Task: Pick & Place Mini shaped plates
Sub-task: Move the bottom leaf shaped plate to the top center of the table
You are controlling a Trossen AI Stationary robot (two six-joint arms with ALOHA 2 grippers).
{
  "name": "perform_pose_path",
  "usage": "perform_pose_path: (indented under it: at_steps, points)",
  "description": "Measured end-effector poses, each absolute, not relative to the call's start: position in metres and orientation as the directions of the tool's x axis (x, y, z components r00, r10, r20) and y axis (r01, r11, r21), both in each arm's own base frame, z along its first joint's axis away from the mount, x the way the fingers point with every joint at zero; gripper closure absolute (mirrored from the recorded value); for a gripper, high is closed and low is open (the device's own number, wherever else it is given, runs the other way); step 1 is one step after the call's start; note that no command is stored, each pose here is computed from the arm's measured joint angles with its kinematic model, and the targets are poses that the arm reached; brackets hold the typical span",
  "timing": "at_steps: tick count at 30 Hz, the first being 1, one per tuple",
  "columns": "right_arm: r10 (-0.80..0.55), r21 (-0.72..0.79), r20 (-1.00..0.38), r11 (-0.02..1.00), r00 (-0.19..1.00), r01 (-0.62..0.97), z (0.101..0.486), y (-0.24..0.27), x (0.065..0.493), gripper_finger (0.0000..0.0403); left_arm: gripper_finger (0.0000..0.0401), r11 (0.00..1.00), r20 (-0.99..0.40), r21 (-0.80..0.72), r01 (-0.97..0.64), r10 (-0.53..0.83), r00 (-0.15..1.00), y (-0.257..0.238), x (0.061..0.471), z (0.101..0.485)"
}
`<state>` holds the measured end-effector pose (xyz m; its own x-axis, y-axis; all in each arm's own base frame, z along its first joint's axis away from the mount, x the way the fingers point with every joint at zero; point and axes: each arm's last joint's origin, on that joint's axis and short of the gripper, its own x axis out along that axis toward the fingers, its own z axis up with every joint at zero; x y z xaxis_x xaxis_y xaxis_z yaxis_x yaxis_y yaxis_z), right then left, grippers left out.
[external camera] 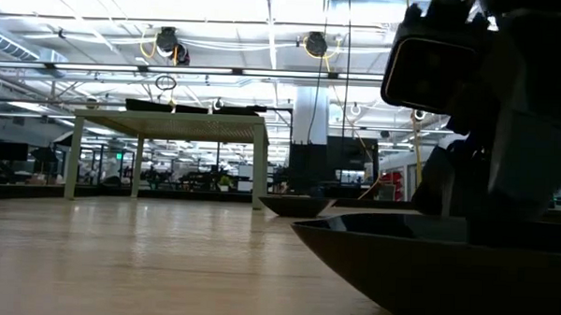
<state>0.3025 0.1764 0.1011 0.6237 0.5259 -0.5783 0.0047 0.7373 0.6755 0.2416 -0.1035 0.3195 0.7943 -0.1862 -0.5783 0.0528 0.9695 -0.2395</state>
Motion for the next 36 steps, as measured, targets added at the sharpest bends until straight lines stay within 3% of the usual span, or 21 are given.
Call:
perform_pose_path:
  at_steps: [5,11,19,23,30,36]
  points:
    - [0.529,0.626,-0.588,0.776,0.612,-0.07,0.099,0.177,0.301,0.0284,0.0229,0.969,-0.58,-0.236,0.07,-0.198,0.791,-0.107,0.24,0.319]
    - [0.529,0.606,-0.592,0.79,0.608,-0.097,0.098,0.177,0.3,0.0387,0.0229,0.97,-0.584,-0.234,0.073,-0.2,0.787,-0.108,0.239,0.319]
    - [0.528,0.611,-0.585,0.786,0.616,-0.094,0.106,0.174,0.3,0.0401,0.0229,0.975,-0.585,-0.2,0.098,-0.199,0.786,-0.108,0.239,0.319]
    - [0.509,0.597,-0.538,0.793,0.672,-0.122,0.131,0.16,0.305,0.0402,0.0229,0.975,-0.584,-0.199,0.099,-0.199,0.787,-0.108,0.239,0.319]
    - [0.187,0.373,-0.613,0.925,0.768,0.073,0.167,0.096,0.307,0.0402,0.0229,0.986,-0.569,-0.161,0.032,-0.119,0.813,-0.103,0.241,0.32]
    - [-0.062,0.249,-0.673,0.92,0.737,0.304,0.189,0.015,0.298,0.0403,0.0229,0.988,-0.566,-0.156,-0.008,-0.083,0.82,-0.095,0.245,0.32]
